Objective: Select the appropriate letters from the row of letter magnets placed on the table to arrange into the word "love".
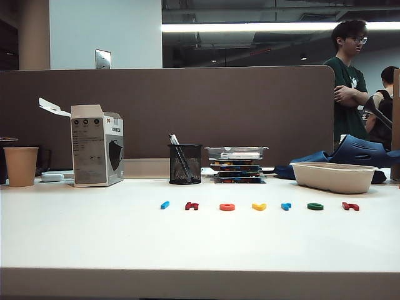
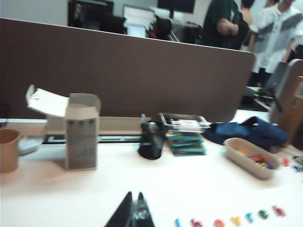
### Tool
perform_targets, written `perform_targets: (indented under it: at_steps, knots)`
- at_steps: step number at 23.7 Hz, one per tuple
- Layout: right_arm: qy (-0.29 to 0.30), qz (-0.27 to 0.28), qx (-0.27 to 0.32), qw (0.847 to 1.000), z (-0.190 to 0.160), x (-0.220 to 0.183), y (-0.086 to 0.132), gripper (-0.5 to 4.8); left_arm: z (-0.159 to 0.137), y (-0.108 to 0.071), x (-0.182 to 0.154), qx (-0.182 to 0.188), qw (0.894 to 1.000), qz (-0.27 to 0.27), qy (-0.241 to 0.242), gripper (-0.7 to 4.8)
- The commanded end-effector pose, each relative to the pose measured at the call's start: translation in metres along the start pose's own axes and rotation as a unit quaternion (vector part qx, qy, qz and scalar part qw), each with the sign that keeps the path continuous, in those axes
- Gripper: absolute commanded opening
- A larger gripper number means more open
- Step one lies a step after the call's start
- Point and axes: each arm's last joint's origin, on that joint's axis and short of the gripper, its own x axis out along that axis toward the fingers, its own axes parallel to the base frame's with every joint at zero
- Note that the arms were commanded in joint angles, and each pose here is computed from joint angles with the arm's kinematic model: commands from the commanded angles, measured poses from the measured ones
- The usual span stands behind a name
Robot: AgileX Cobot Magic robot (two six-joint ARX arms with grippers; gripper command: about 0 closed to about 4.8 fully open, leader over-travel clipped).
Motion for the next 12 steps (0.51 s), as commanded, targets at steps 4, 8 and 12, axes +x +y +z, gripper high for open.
perform_targets:
  at_steps: [4,8,12]
  knots:
    - [-0.010,0.000,-0.003,1.000,0.001,0.000,0.000,0.26,0.074,-0.009,0.016,-0.067,0.981,-0.067,0.170,-0.05]
    - [-0.010,0.000,-0.003,1.000,0.001,0.000,0.000,0.26,0.094,-0.010,0.039,-0.115,0.954,-0.085,0.265,-0.05]
    - [-0.010,-0.003,-0.003,1.000,0.001,0.000,0.000,0.26,0.089,-0.022,0.063,-0.101,0.942,-0.048,0.316,-0.05]
